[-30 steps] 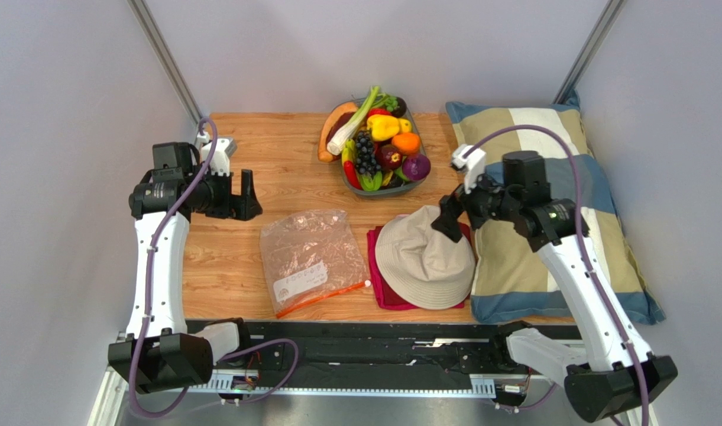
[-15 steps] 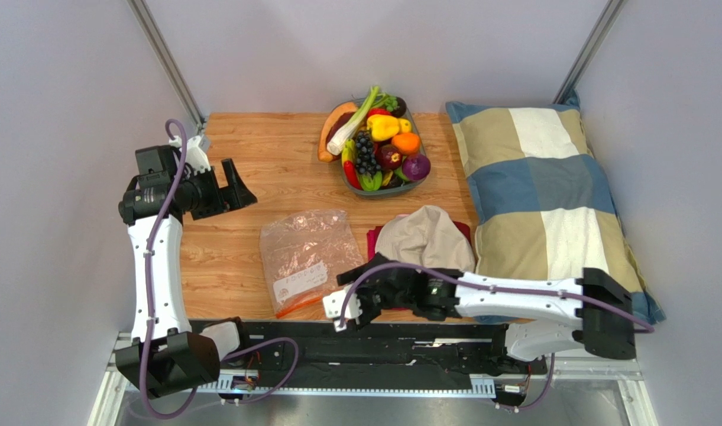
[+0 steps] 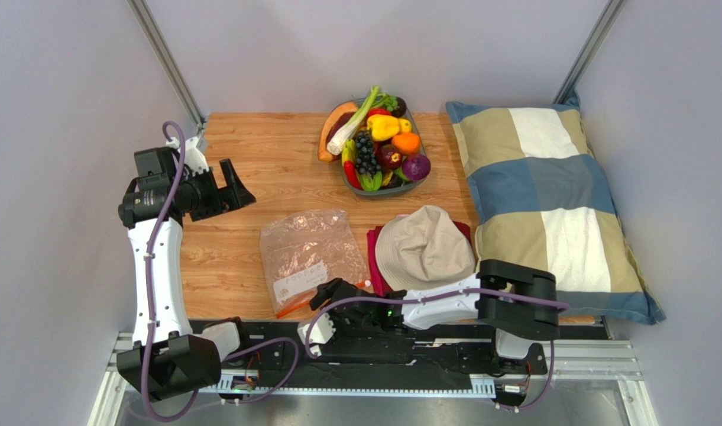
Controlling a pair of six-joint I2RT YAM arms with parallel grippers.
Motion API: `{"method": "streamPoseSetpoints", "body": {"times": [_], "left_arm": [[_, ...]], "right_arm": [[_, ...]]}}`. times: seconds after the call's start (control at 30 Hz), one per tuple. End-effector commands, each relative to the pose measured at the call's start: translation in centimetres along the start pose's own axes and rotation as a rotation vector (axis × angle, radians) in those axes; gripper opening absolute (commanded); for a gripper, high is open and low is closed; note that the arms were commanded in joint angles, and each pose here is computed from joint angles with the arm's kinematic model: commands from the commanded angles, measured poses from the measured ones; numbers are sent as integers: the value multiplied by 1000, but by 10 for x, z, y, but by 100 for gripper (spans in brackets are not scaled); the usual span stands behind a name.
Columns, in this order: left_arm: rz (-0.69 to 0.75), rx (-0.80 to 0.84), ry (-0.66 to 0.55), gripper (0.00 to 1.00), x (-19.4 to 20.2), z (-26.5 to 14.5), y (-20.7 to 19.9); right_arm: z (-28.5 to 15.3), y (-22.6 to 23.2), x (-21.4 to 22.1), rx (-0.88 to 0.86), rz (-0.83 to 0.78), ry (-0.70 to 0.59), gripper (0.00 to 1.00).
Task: Place the food in the zip-top bag and seal the zipper
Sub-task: Pick up the zipper food storage bag at the center of the board.
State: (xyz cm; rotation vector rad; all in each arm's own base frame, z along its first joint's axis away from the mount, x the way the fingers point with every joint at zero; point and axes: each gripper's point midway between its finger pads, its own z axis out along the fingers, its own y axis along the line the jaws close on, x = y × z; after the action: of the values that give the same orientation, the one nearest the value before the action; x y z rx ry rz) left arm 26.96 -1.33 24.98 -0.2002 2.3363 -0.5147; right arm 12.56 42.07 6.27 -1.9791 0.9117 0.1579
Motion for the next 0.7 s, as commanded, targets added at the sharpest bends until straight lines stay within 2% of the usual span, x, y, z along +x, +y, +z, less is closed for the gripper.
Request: {"method": "streamPoseSetpoints", "body": {"times": [0.0, 0.13, 0.23, 0.27, 0.37, 0.43, 0.53, 0.57, 0.63, 0.67], "left_arm": [[3, -12, -54, 99, -11, -6, 0], [-3, -11, -56, 99, -11, -6, 0], [-2, -12, -59, 99, -10, -6, 1], [-1, -11, -60, 99, -10, -6, 0], [0, -9, -60, 99, -8, -5, 1], [6, -8, -60, 99, -7, -5, 0], [15, -9, -73, 99, -10, -6, 1], [18, -5, -83, 99, -13, -7, -1], [14, 17, -110, 99, -20, -8, -4], [11, 28, -122, 99, -23, -8, -6]], "right_arm": [[16, -37, -11, 177, -36, -23, 63], [24, -47, -7, 235, -27, 7, 60], [26, -57, -3, 256, -9, 24, 52], [27, -61, 1, 259, -3, 33, 37], [30, -69, 9, 265, 15, 55, 13], [29, -74, 11, 270, 21, 59, 1], [23, -92, 9, 279, 85, 66, 0], [14, -116, -2, 313, 169, 31, 0], [6, -121, 0, 260, 260, 51, 0], [-2, -138, -1, 269, 384, 26, 0]]}}
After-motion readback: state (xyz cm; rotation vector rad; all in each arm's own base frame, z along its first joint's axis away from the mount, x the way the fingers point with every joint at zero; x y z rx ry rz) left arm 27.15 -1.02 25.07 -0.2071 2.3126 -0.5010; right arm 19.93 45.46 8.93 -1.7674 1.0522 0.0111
